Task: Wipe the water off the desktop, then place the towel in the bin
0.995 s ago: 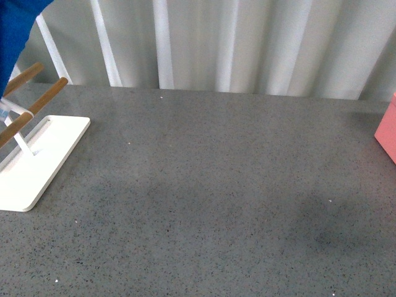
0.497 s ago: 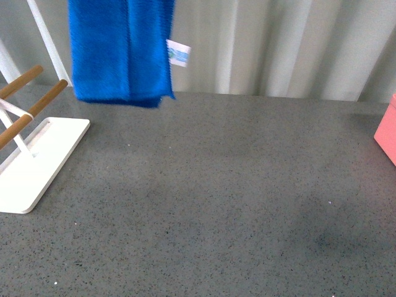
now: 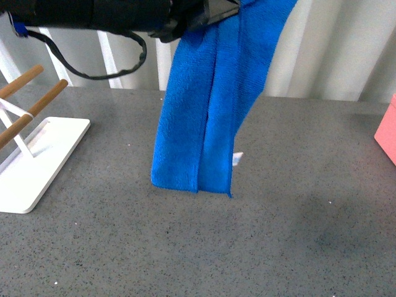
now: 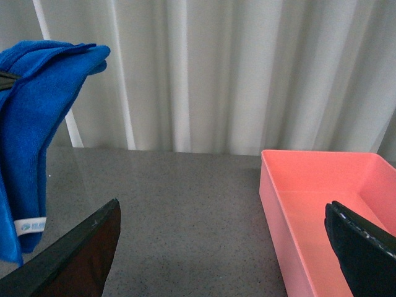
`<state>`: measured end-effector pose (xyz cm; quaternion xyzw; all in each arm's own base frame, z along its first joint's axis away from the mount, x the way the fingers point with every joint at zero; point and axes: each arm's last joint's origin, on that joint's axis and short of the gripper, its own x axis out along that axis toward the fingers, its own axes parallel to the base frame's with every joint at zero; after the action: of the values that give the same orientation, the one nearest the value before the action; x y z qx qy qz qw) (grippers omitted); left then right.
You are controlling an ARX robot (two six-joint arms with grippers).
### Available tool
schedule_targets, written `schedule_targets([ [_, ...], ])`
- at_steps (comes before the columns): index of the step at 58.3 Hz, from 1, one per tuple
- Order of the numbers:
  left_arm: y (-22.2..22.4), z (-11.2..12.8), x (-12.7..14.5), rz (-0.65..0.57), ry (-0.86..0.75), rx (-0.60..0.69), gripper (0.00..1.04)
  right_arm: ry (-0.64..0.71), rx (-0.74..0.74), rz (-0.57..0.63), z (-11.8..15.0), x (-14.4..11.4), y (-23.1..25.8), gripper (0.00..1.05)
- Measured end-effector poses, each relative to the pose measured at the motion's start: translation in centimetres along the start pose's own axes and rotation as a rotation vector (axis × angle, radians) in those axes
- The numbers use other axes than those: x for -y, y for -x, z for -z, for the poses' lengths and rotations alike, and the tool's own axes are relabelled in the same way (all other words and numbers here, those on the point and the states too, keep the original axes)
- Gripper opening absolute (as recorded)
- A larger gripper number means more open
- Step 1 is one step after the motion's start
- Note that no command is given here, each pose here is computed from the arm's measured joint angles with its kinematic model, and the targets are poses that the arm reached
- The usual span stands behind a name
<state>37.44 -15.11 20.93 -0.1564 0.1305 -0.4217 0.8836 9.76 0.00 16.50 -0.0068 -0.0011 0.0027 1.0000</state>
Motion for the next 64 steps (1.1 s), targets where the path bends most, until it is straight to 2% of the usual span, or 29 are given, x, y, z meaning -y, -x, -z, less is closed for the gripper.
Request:
schedule_targets([
  [16,-1.0,2.0,0.9,0.193,0.046,0.043,0.06,0.000,0.000,0.000,0.0,0.0,0.0,0.98],
  [29,-1.4,3.0,1.6,0.260,0.074,0.058,0.06,0.000,-0.001,-0.001,0.0,0.0,0.0,0.98],
  [31,-1.4,2.9,1.6,0.267,0.070,0.072,0.06,-0.019,-0.051,-0.050,0.0,0.0,0.0,0.98],
  [34,-1.3,2.9,1.7,0.273,0.072,0.080,0.06,-0.105,-0.239,-0.175,-0.1,0.0,0.0,0.98],
  [39,-1.2,2.9,1.8,0.282,0.067,0.091,0.06,-0.198,-0.418,-0.300,-0.5,0.0,-0.1,0.98],
  [45,-0.9,3.1,1.8,0.291,0.060,0.107,0.06,-0.208,-0.349,-0.358,-3.3,0.8,-0.4,0.98],
  [50,-0.8,3.1,1.8,0.298,0.055,0.110,0.06,-0.125,-0.275,-0.371,-5.8,1.7,-2.0,0.98],
  [59,-0.7,3.4,1.8,0.299,0.058,0.104,0.06,-0.056,-0.292,-0.431,-6.3,2.7,-5.7,0.98],
  [64,-0.7,3.4,1.8,0.299,0.055,0.108,0.06,-0.018,-0.336,-0.472,-5.0,3.1,-8.7,0.98],
])
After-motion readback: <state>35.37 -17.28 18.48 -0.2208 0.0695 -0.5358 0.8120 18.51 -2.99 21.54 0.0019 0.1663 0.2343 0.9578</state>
